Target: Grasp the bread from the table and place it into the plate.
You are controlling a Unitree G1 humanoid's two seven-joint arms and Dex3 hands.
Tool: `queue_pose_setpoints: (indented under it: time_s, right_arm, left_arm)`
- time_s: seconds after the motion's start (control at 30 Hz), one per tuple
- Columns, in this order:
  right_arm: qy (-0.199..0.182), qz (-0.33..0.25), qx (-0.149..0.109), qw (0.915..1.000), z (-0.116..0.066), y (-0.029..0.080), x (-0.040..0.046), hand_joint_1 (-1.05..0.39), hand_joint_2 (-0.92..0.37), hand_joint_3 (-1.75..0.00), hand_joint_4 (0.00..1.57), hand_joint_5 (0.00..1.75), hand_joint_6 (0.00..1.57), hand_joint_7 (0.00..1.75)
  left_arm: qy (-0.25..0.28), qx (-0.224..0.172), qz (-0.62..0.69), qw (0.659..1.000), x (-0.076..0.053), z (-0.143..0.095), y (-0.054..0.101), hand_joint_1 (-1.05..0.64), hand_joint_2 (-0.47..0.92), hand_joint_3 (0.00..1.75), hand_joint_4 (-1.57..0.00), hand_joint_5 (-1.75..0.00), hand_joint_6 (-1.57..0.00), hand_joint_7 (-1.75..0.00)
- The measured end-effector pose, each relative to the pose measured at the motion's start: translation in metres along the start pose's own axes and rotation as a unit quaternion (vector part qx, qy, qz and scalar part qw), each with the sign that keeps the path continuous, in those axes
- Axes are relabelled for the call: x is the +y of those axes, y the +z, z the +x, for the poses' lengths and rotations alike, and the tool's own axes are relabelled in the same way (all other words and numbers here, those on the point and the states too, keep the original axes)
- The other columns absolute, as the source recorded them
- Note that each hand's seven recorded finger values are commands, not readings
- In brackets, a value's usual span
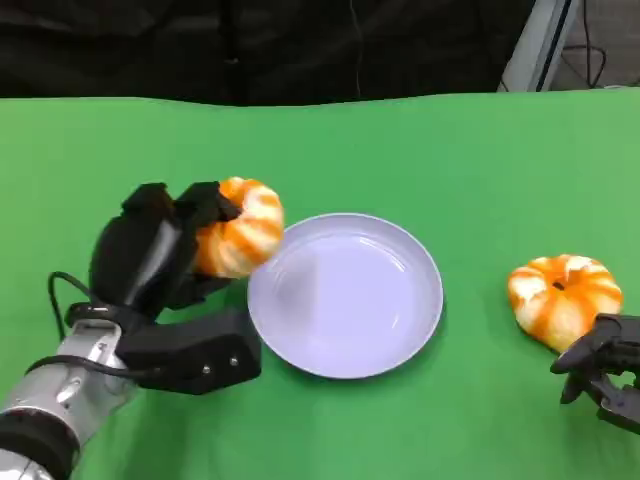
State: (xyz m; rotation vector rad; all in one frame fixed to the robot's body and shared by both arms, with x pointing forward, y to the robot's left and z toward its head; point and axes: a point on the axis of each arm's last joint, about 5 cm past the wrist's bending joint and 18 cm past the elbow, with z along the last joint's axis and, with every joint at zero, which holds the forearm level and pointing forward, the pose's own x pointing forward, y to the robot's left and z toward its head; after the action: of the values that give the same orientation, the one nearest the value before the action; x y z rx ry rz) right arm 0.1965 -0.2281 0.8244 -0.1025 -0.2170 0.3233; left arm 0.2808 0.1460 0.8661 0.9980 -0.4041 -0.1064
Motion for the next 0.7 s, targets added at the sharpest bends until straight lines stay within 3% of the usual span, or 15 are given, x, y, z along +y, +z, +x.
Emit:
queue_pose_setpoints:
  time_s: [0.47, 0.7]
  right_arm:
    - [0.003, 0.003, -0.001, 1.0, 0.0, 0.0, 0.0008, 0.1, -0.85, -0.59, 0.87, 1.39, 0.96, 0.91]
    - [0.003, 0.004, -0.001, 1.0, 0.0, 0.0, 0.0014, 0.1, -0.86, -0.58, 0.87, 1.38, 0.96, 0.91]
  left_arm:
    - [0.0, -0.02, -0.013, 1.0, -0.005, 0.003, 0.01, -0.09, 0.92, 0.35, -0.47, -1.69, -0.57, -1.32]
    - [-0.012, -0.033, -0.019, 0.999, -0.011, 0.004, 0.018, -0.1, 0.92, 0.3, -0.42, -1.74, -0.48, -1.44]
